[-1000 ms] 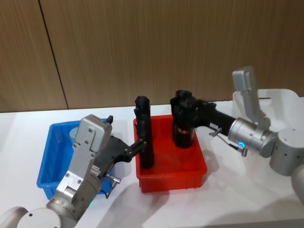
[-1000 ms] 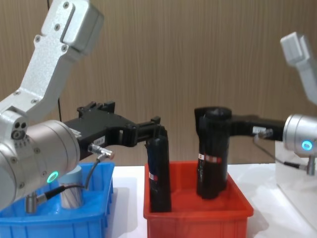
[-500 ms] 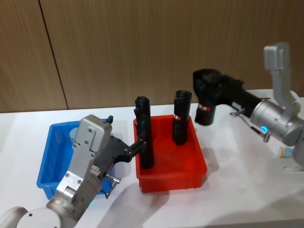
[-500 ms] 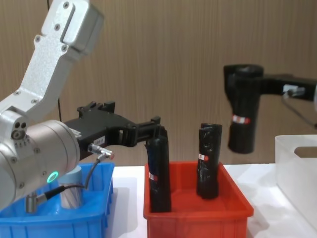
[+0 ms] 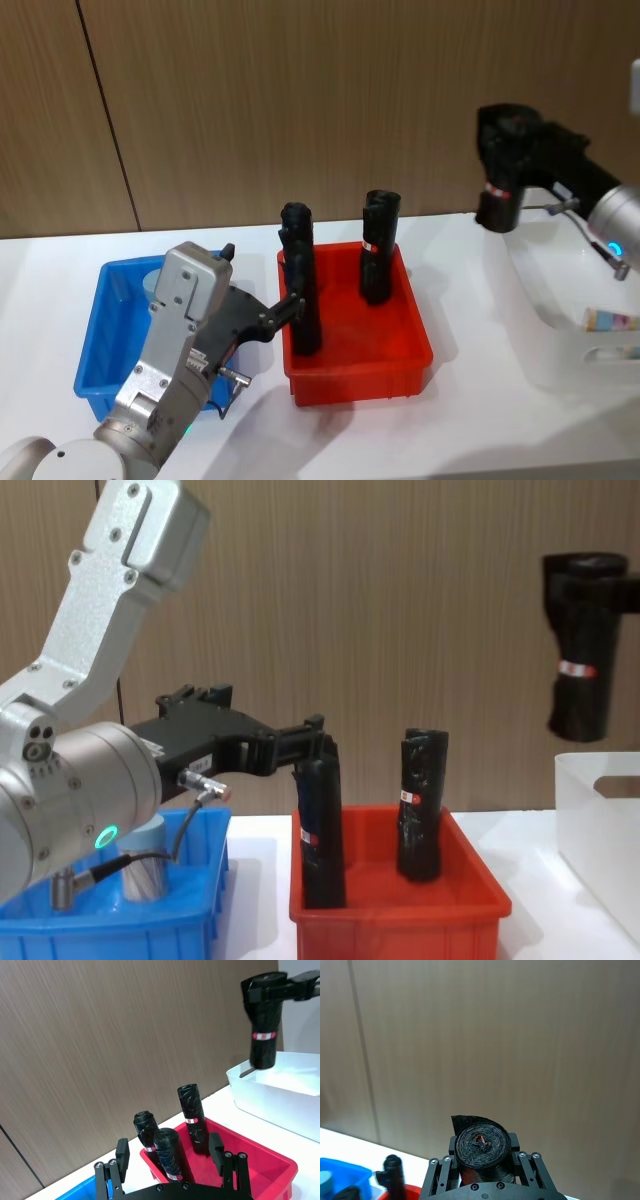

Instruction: Pick the cotton swabs from the blue box and place them into the white box.

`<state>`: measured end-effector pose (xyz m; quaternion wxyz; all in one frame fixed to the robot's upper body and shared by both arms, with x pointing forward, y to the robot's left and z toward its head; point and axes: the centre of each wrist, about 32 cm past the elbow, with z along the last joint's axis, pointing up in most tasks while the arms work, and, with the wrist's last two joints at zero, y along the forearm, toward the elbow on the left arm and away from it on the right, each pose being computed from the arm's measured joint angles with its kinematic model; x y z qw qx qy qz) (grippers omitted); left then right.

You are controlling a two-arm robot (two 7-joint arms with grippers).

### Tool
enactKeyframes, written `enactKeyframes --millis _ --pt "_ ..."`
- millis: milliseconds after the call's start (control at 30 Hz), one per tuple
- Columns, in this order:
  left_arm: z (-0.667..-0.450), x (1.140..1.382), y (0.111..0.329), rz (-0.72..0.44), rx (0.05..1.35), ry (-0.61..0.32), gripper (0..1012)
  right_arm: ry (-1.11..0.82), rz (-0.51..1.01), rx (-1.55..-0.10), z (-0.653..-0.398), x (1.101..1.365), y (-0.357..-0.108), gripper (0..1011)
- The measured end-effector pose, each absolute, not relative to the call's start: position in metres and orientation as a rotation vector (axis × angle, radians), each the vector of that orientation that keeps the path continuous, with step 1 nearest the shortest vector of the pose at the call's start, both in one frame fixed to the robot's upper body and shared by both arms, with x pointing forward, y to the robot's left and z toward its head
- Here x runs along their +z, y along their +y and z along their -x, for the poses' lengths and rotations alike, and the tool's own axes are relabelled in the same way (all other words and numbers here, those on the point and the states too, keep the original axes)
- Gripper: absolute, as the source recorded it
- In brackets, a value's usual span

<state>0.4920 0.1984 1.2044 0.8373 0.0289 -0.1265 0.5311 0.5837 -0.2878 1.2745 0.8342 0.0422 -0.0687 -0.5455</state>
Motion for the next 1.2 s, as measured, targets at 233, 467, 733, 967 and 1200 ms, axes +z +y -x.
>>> enactKeyframes --millis 233,467,733,967,1200 --pt "-0.492 1.204 0.198 -0.061 1.124 -0.268 1004 -0.163 -0.075 -1.261 -0.572 1.281 -0.301 553" --pt "-0.492 1.204 0.198 -0.061 1.124 -0.268 1004 -0.163 -0.047 -1.371 -0.563 1.282 -0.317 553" --pt "-0.492 1.204 0.198 -0.061 1.124 -0.268 1004 -0.142 -0.019 -1.459 -0.556 1.277 -0.335 637" --pt "-0.492 1.204 0.198 -0.061 1.124 -0.268 1004 -0.127 -0.02 -1.485 -0.554 1.273 -0.344 837" --pt "-0.492 1.204 0.198 -0.061 1.124 -0.268 1004 -0.126 -0.031 -1.492 -0.554 1.269 -0.349 1002"
